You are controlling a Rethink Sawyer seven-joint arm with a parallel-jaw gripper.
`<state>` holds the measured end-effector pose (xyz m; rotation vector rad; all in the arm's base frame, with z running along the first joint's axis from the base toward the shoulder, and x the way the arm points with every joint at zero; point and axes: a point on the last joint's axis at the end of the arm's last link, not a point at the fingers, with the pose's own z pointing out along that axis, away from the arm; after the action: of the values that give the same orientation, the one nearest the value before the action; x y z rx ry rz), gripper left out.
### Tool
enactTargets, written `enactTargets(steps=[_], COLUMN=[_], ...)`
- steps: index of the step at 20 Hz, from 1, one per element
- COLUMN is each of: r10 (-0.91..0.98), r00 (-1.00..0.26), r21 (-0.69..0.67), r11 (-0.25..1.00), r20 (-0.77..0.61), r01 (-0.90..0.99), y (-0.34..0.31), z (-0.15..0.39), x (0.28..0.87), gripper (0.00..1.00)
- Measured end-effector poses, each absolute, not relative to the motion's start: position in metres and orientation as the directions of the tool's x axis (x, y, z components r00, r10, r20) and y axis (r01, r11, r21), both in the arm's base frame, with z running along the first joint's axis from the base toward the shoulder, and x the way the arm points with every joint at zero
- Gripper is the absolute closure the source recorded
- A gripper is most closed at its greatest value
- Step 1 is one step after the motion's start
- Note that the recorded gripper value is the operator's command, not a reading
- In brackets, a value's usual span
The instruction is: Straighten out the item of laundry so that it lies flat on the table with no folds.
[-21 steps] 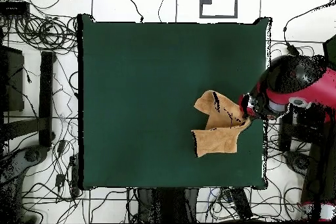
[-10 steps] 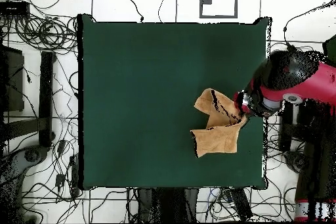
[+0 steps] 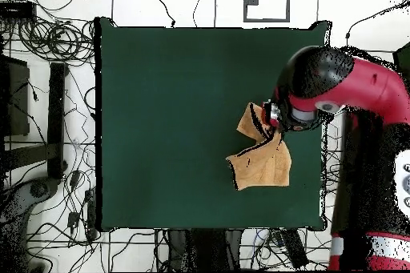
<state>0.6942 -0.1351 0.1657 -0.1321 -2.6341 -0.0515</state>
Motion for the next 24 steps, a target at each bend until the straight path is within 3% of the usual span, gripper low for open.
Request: enactTargets(steps=[9, 19, 24], r10=[0.071, 0.270, 0.335], r00=[-0.870, -0.874, -0.865], r21=[0.068, -0.009, -0.032], r11=[0.991, 0.957, 0.937], r20=[0.488, 0.404, 0.373], r01=[0.119, 0.292, 0.348], y=[-0.023, 0.075, 0.094], z=[0.175, 0.164, 0.158], x=[0.710, 0.711, 0.709], gripper=[1.00, 1.00, 1.00])
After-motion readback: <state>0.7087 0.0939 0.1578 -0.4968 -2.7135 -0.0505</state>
